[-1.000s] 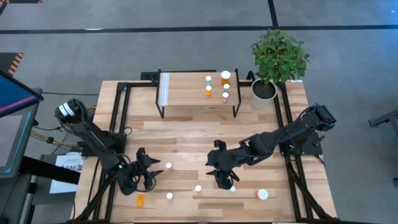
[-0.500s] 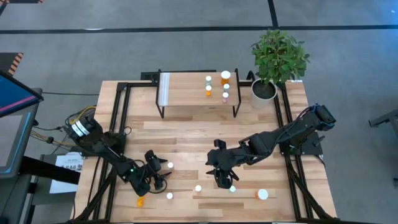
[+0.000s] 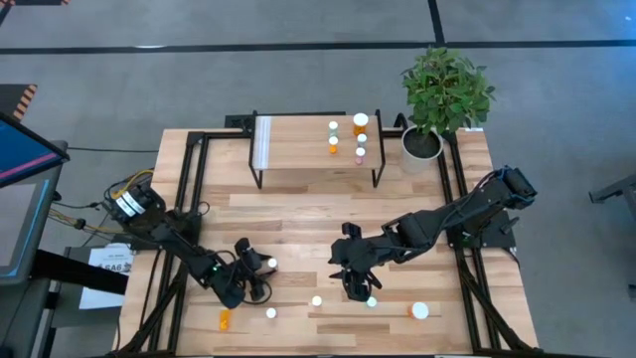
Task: Pick and place medicine bottles onto shelf by color
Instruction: Put the top small purple pill bottle on the shelf
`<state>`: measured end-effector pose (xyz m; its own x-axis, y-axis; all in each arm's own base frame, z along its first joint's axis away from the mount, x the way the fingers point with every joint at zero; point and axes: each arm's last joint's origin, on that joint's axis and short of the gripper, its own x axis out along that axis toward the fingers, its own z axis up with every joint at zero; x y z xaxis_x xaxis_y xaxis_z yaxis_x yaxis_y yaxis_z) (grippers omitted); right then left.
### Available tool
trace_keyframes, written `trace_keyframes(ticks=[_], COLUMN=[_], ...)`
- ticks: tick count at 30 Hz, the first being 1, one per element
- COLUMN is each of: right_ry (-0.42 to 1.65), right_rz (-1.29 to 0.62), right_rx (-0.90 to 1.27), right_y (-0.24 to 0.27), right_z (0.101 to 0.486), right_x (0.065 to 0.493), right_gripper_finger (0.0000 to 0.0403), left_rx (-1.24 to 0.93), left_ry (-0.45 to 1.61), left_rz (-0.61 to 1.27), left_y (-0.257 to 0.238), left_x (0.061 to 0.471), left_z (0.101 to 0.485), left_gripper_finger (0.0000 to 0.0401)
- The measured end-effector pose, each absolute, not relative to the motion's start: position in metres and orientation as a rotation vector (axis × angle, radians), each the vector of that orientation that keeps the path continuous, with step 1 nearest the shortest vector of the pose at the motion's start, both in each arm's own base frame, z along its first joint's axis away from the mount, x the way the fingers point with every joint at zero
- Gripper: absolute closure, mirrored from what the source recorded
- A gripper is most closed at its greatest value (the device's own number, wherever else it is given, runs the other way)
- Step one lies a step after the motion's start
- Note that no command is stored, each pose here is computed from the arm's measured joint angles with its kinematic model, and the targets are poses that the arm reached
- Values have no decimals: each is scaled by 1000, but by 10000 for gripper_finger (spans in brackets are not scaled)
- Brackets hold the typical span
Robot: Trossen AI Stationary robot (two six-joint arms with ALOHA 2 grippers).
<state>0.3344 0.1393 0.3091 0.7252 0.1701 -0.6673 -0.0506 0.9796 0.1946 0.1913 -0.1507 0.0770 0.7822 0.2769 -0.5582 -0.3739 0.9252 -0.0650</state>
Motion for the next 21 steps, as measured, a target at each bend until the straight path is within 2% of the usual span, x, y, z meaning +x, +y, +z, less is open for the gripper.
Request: trace_keyframes(ticks=[7,15,21], right_ry=[751,752,755], right_rz=[123,129,129], right_rx=[167,166,165], right_y=[139,142,142], right_z=[309,309,309], right_x=[334,333,333], right_gripper_finger=[216,216,216], left_rx=[-198,-187,-193], left_ry=[565,577,590], left_rz=[264,259,258], left_y=[-150,-149,-149], left_x=[204,205,204], left_z=[82,82,81], left_gripper_finger=[202,204,240])
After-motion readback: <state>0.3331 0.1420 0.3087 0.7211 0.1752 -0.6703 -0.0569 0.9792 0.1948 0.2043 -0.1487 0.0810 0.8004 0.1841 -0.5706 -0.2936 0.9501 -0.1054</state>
